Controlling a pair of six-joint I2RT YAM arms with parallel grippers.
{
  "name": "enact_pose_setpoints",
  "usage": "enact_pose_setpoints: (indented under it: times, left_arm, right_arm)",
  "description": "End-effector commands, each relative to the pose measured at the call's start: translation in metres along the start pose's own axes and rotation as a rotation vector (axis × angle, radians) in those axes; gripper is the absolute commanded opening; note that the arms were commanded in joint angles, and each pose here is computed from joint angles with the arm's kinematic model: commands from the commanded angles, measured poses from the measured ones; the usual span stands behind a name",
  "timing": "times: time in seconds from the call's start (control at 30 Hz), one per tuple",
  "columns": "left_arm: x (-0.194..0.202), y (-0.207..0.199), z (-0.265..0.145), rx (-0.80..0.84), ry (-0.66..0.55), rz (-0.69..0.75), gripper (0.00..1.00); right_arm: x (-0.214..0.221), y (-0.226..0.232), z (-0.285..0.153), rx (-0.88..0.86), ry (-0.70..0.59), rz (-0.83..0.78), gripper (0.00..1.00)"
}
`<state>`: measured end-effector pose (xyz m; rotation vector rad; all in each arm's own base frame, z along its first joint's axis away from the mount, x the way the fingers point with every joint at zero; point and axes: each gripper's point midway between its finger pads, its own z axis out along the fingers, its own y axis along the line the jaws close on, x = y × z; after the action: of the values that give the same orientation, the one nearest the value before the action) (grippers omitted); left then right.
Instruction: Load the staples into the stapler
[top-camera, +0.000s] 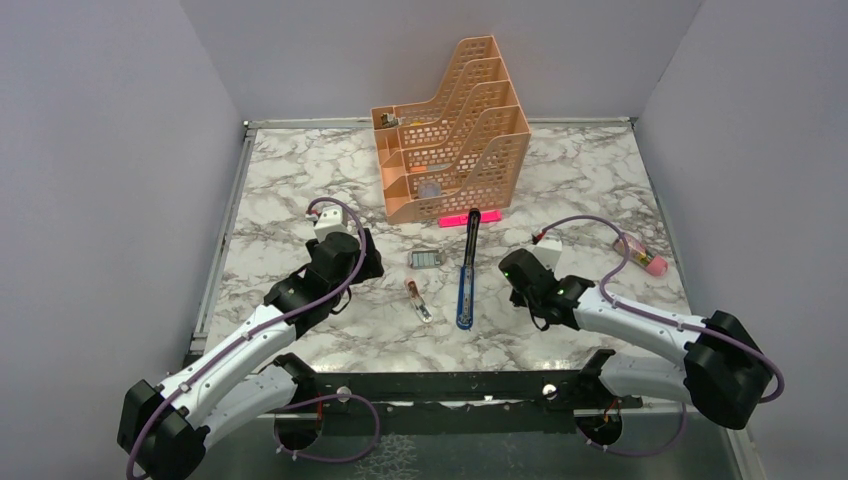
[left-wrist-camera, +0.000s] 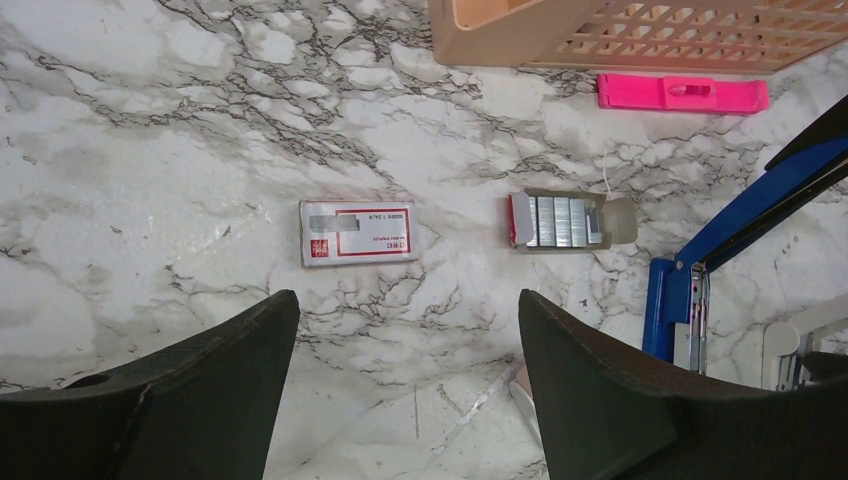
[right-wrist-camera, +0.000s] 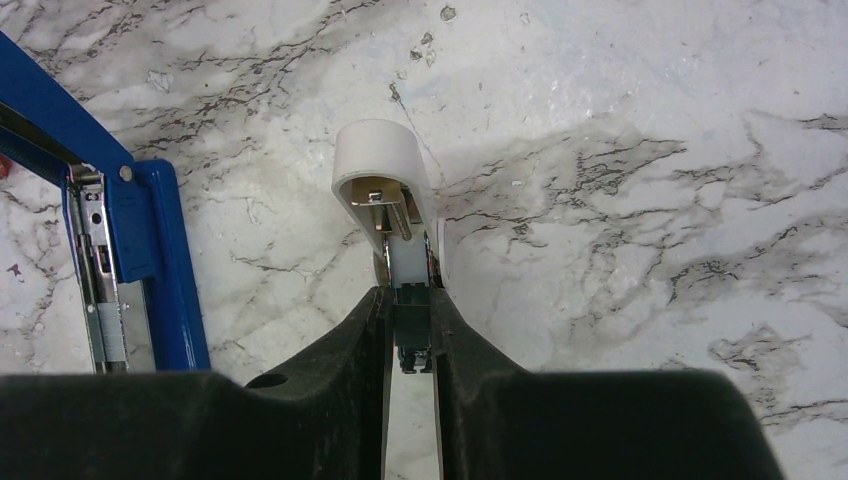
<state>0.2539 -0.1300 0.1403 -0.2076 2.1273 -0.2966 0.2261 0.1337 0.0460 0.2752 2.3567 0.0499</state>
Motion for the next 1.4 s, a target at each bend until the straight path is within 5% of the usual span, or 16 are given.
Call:
enact_pose_setpoints:
  times: [0.0, 1.37]
  left_arm:
    - [-0.005, -0.003, -0.001, 0.007, -0.001, 0.005, 0.82]
    - [-0.004, -0.001, -0.003, 0.003, 0.000, 0.002, 0.82]
  right_arm:
    - [0.004, -0.002, 0.005, 0.004, 0.009, -0.006, 0.23]
    - [-0.009, 0.000, -0.001, -0.012, -0.024, -0.015, 0.23]
